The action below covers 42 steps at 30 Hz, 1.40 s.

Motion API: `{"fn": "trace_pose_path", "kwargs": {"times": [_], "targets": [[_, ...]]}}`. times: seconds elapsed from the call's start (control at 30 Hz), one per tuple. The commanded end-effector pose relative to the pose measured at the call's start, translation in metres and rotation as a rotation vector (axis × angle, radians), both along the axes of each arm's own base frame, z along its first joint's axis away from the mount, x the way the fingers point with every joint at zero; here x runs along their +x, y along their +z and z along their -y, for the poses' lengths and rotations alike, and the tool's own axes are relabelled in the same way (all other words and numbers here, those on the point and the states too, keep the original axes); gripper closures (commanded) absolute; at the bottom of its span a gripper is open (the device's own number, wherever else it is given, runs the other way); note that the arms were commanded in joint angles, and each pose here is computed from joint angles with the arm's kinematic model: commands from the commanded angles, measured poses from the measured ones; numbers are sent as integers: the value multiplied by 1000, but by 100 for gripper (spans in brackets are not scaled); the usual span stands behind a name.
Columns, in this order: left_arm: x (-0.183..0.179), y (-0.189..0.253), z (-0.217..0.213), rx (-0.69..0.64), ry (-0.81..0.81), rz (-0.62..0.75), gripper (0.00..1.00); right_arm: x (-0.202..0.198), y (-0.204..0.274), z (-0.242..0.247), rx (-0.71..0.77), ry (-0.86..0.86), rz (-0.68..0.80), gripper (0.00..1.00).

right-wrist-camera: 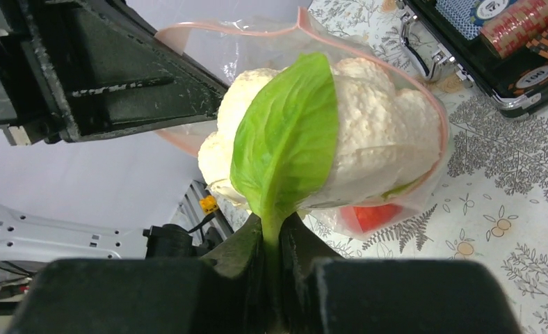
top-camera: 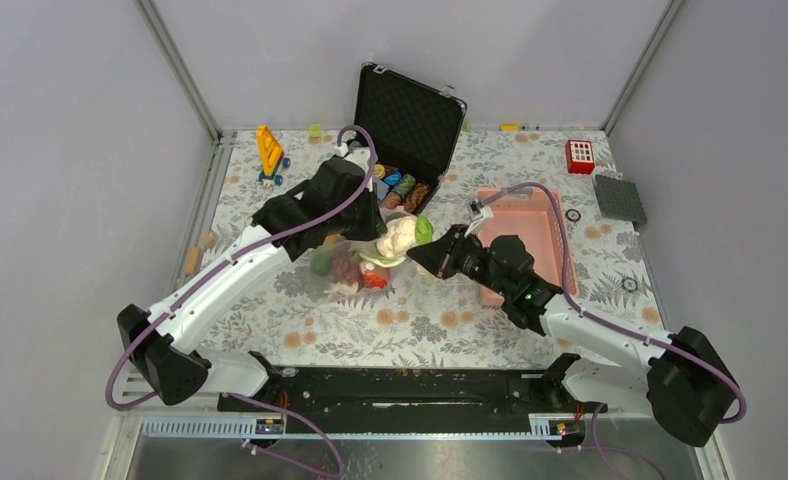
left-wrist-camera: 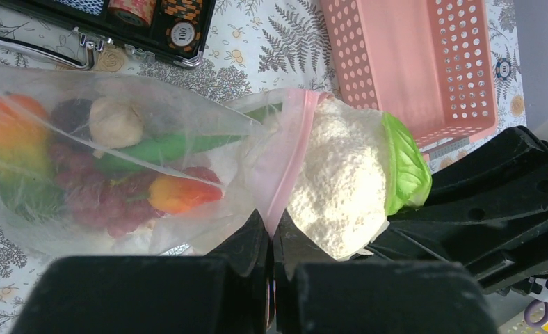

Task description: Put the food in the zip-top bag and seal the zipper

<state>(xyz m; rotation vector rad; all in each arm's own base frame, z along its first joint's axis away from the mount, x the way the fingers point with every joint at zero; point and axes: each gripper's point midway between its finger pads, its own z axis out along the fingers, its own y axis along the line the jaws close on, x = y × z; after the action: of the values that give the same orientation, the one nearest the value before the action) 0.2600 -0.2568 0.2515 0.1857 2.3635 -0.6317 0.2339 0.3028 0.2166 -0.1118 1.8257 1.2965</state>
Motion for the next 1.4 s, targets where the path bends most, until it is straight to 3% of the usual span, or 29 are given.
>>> {"fn": "trace_pose_path", "kwargs": {"times": [0.0,0.23,0.33,0.53,0.87,1.0,1.37], "targets": [[-9,5,5,-18,-24,-19,94,19,56,5,151,-99,53,100],[-15,10,-2,81,29,13,75,32,59,-9,103,-179,44,100],[-11,0,-15,149,94,5,64,32,64,-7,89,-203,62,100],[-5,1,-49,198,251,67,52,29,63,-9,73,-186,62,100],[8,4,-51,178,272,126,51,29,60,-17,52,-148,54,100],[21,12,-45,112,267,150,50,29,54,-16,31,-153,46,100],[37,10,-4,39,20,237,49,33,41,-4,-32,-205,43,100]]}}
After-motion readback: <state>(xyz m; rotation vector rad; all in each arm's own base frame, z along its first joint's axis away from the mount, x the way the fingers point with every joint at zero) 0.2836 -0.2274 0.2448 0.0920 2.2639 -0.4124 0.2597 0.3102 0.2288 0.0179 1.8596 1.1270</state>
